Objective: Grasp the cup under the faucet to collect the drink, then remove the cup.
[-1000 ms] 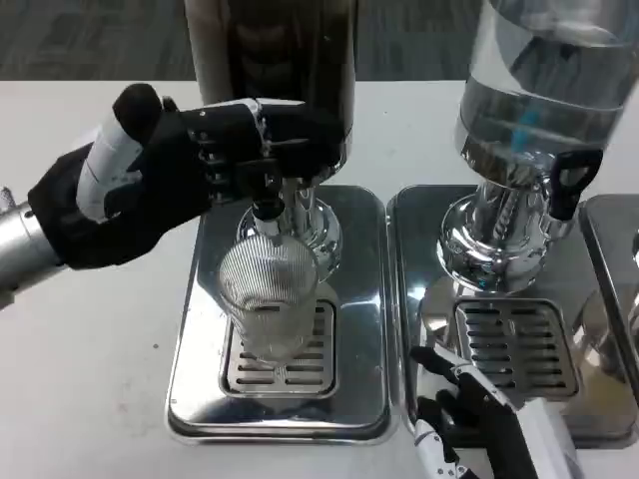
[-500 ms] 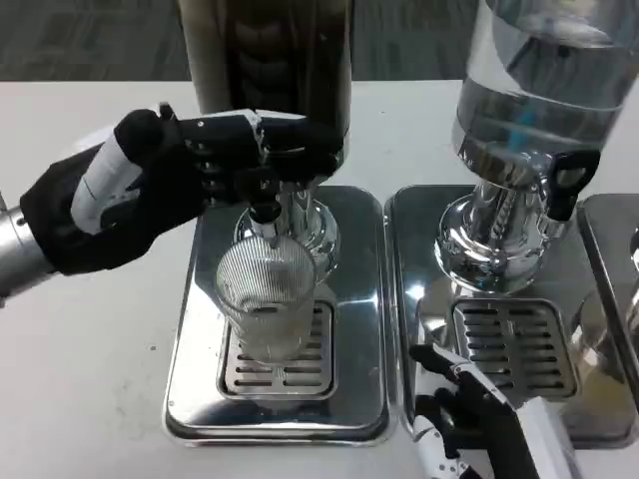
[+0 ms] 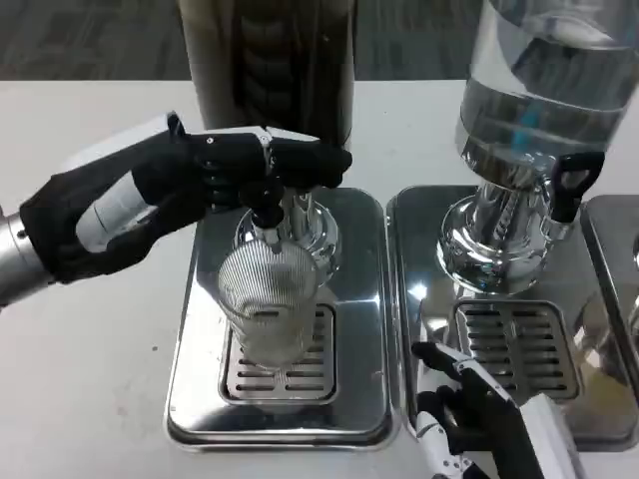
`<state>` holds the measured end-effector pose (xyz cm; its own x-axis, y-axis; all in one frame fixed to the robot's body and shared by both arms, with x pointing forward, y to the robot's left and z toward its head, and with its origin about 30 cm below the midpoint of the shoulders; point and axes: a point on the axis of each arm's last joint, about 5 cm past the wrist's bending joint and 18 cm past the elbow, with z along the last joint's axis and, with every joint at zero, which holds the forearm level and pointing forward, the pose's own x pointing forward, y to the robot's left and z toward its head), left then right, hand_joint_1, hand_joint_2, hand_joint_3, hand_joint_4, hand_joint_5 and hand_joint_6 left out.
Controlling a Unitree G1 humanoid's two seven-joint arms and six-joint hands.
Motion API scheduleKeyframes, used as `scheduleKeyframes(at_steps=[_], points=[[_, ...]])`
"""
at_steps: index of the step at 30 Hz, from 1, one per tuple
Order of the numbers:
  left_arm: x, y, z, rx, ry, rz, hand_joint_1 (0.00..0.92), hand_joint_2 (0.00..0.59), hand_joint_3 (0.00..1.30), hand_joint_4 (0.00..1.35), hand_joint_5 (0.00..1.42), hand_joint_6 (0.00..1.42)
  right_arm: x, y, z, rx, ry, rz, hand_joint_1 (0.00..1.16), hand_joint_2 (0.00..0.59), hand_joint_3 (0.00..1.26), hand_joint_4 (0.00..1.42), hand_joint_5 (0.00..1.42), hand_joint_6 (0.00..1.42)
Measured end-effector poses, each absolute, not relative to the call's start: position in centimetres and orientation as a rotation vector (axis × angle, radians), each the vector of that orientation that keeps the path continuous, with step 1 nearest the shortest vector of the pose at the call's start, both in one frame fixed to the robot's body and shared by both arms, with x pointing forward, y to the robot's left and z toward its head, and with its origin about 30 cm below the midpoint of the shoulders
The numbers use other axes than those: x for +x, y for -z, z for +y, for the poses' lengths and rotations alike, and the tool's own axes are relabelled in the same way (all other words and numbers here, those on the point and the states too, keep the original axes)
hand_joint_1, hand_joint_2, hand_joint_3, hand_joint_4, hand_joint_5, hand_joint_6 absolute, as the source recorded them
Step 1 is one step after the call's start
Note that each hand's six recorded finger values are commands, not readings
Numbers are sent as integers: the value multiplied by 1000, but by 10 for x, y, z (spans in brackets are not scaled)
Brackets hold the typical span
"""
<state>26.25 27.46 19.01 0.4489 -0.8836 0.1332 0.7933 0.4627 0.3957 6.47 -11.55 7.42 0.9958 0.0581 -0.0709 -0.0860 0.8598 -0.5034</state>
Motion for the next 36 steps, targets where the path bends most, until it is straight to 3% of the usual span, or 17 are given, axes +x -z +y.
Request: scheduleKeyframes(at_steps=[21, 23, 29, 36], points=[[257, -201, 272, 569, 1035, -456, 0, 51, 276, 148, 128, 90, 66, -75, -117, -516, -77, 56, 375, 510, 253, 211, 170, 196], [256, -202, 272, 594, 1030, -464, 0, 51, 273, 145, 127, 90, 67, -75, -117, -514, -78, 56, 359, 487, 243, 211, 170, 196], [256, -201, 271, 619, 1018, -475, 0, 46, 271, 143, 125, 90, 74, -77, -121, -437, -106, 53, 341, 340, 202, 157, 159, 196], [256, -200, 271, 634, 1013, -480, 0, 40, 305, 189, 124, 90, 86, -83, -124, -386, -185, 9, 353, 291, 100, 70, 77, 138]])
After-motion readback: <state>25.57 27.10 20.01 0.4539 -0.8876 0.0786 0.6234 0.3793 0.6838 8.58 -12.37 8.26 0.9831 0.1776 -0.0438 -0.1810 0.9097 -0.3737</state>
